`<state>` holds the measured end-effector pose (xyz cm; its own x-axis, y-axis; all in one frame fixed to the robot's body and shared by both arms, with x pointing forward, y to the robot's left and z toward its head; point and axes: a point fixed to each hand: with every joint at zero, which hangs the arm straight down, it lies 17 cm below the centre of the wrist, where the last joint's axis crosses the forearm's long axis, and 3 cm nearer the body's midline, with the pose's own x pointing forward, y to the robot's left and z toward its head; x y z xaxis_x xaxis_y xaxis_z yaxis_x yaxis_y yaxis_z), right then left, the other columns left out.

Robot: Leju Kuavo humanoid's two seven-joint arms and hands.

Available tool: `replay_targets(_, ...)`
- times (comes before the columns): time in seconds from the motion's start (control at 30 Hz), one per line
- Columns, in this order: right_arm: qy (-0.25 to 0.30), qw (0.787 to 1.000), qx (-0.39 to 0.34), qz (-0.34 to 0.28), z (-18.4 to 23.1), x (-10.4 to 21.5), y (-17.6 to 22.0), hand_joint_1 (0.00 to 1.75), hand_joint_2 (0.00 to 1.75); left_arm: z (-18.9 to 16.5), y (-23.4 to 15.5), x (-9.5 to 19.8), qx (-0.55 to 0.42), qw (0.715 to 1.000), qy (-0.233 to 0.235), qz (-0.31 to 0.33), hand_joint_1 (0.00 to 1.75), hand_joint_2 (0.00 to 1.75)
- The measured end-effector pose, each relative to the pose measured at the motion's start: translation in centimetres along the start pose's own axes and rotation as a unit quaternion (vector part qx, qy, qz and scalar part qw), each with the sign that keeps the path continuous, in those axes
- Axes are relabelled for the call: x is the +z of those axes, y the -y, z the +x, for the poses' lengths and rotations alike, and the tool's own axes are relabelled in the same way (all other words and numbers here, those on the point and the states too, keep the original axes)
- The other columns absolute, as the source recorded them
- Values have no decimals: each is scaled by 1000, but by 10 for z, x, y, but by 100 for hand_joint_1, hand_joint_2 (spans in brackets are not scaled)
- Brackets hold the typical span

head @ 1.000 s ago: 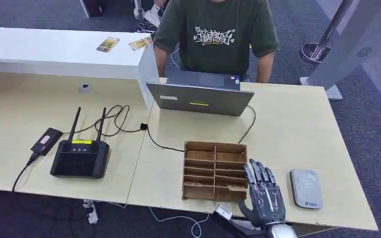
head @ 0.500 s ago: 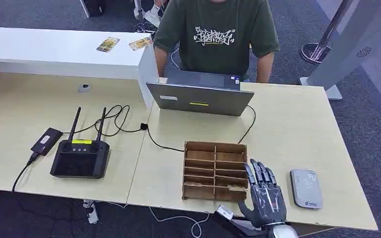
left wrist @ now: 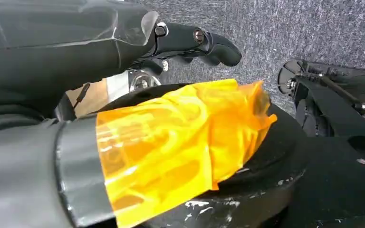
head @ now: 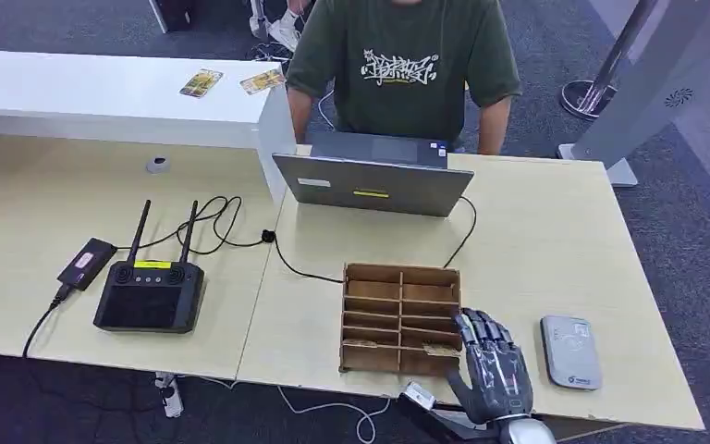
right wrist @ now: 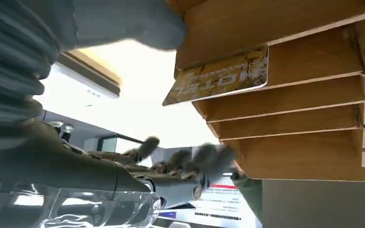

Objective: Pass the card to the sensor for recognition and then transmit it.

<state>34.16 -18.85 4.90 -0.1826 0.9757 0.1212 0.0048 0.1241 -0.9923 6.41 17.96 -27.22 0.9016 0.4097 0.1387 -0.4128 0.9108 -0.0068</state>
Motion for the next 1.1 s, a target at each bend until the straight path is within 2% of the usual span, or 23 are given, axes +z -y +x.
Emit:
replay_targets(0.8,2,1000,-7,-7,2,-3,4,175,175,0,0,0,7,1000,-1,1,0,0)
replay_targets(1.1,-4,998,-53,-32,8,-5,17,175,175,0,-1,0,7,1000,-2,2,0,0)
